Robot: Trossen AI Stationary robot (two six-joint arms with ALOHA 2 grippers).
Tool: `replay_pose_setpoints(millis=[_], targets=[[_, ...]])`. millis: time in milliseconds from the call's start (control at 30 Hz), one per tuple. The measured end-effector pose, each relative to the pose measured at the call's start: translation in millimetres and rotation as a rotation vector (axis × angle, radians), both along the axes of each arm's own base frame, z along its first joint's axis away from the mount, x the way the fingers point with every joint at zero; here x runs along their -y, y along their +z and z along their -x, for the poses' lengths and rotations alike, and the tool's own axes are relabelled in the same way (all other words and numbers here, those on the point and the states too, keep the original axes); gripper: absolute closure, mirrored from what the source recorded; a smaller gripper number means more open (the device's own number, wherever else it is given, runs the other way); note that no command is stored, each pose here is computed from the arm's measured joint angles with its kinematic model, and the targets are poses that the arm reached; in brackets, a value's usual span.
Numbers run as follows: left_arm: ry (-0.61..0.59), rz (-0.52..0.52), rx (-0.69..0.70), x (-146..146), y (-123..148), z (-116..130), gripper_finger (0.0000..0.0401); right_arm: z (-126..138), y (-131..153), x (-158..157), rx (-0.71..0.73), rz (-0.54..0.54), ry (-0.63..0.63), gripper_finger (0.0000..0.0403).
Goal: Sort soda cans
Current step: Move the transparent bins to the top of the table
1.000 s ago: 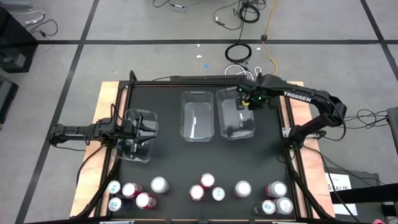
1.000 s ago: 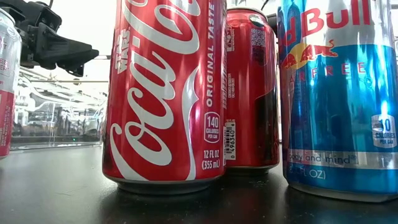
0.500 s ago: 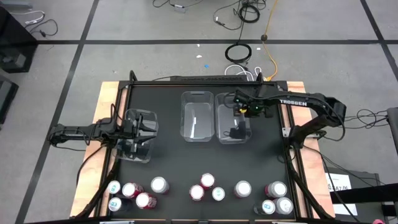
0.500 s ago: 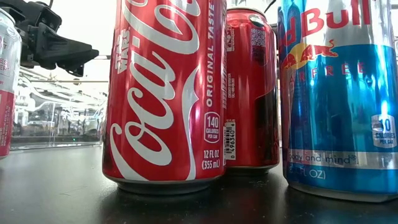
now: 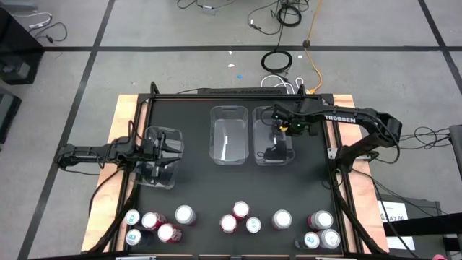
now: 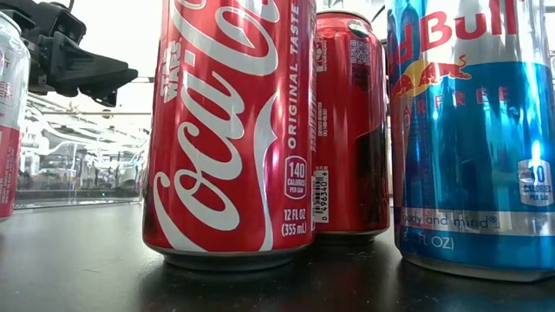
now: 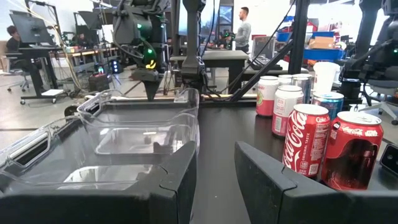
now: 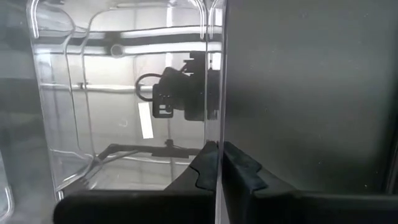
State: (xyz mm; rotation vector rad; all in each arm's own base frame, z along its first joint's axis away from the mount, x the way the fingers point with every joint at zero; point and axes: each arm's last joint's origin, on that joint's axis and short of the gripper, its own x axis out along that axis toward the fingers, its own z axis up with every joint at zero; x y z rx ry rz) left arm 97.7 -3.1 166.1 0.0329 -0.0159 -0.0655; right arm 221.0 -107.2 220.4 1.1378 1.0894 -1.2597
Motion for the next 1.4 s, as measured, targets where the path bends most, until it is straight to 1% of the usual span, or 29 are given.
replay_pose_setpoints(millis=[167, 267, 567, 733, 900, 967, 1167, 1333, 1367, 1400], targets=[[-0.001, 0.0, 0.0, 0, 0, 0, 0.028, -2, 0, 1, 0.02, 0.005, -0.004, 0.038], [-0.001, 0.0, 0.0, 0, 0, 0, 0.028, -3, 0, 0, 0.039, -0.01, -0.014, 0.0373], [0.0, 0.0, 0.0, 0, 0, 0, 0.028, -2, 1, 0, 0.034, -0.017, -0.019, 0.0354], [0.0, 0.0, 0.0, 0, 0, 0, 0.028, 3, 11, -3, 0.076, 0.003, -0.011, 0.0342], [0.0, 0.0, 0.0, 0, 0, 0, 0.028, 15, 32, -9, 0.163, 0.044, -0.005, 0.0337], [0.0, 0.0, 0.0, 0, 0, 0, 0.028, 21, 42, -14, 0.205, 0.064, 0.015, 0.0337], [0.0, 0.0, 0.0, 0, 0, 0, 0.028, 37, 70, -41, 0.347, 0.112, 0.115, 0.0337], [0.0, 0.002, 0.001, 0, 0, 0, 0.028, 43, 89, -68, 0.491, 0.18, 0.228, 0.0337], [0.0, 0.033, 0.002, 0, 1, 0, 0.028, 43, 92, -73, 0.522, 0.191, 0.253, 0.0337], [-0.002, 0.096, -0.002, 0, 0, 0, 0.028, 43, 94, -78, 0.549, 0.199, 0.277, 0.0337]])
